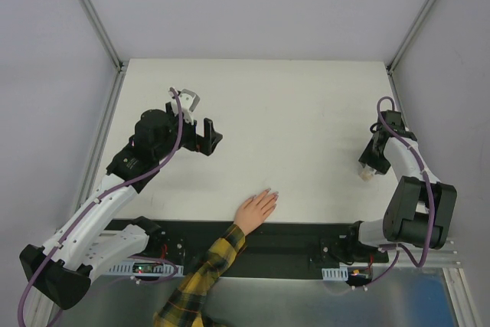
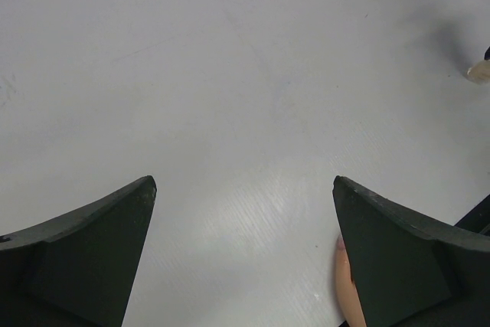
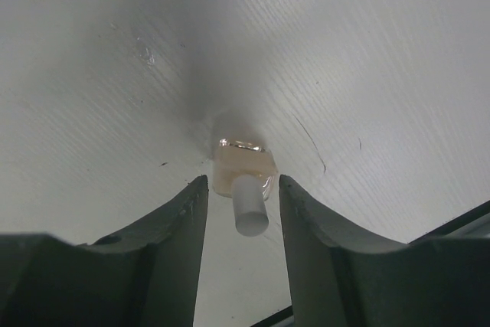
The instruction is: Paint the nails
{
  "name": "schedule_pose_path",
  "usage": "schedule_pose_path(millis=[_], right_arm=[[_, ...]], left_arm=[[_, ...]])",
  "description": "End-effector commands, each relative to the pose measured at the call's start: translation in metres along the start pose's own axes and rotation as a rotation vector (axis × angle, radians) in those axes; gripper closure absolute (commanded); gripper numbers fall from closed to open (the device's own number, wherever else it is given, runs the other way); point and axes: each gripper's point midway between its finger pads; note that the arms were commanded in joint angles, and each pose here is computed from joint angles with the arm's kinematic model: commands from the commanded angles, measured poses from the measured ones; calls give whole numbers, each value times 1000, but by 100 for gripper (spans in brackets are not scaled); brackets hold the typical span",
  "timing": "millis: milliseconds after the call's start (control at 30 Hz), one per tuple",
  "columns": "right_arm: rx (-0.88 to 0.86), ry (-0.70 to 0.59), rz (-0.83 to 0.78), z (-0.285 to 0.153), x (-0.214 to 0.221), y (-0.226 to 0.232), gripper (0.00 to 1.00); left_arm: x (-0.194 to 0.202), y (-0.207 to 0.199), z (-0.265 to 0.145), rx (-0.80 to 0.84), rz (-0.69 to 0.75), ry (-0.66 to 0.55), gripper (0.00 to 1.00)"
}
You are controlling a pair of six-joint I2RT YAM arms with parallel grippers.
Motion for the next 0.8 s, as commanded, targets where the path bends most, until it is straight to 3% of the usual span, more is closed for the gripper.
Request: schedule_pose_path(millis=[0, 233, 333, 367, 533, 600, 767], right_arm=[[18, 8, 14, 5, 1, -3, 57], [-3, 8, -5, 5, -3, 2, 72], [-6, -13, -37, -1, -7, 5, 89], [12, -13, -74, -6, -5, 6, 99], [-79, -157, -271, -68, -26, 53, 99], [-140, -172, -420, -95, -14, 81, 99], [-325, -232, -582, -161, 2, 128, 99]], left_arm=[[-1, -10, 0, 46, 5, 0, 1], [2, -12, 2, 59, 8, 11, 1], [4, -15, 3, 79, 7, 23, 1], [6, -16, 4, 88, 6, 30, 1], [16, -34, 12, 209, 6, 70, 4], [24, -42, 15, 263, -7, 83, 5], [25, -46, 24, 282, -90, 79, 8]])
Point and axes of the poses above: each gripper's point midway between its finger pads, its own z axis out along the fingers, its own y axis along the line the jaws close on, x = y × z, and after that the axes turned 7 degrees about -z, right-handed
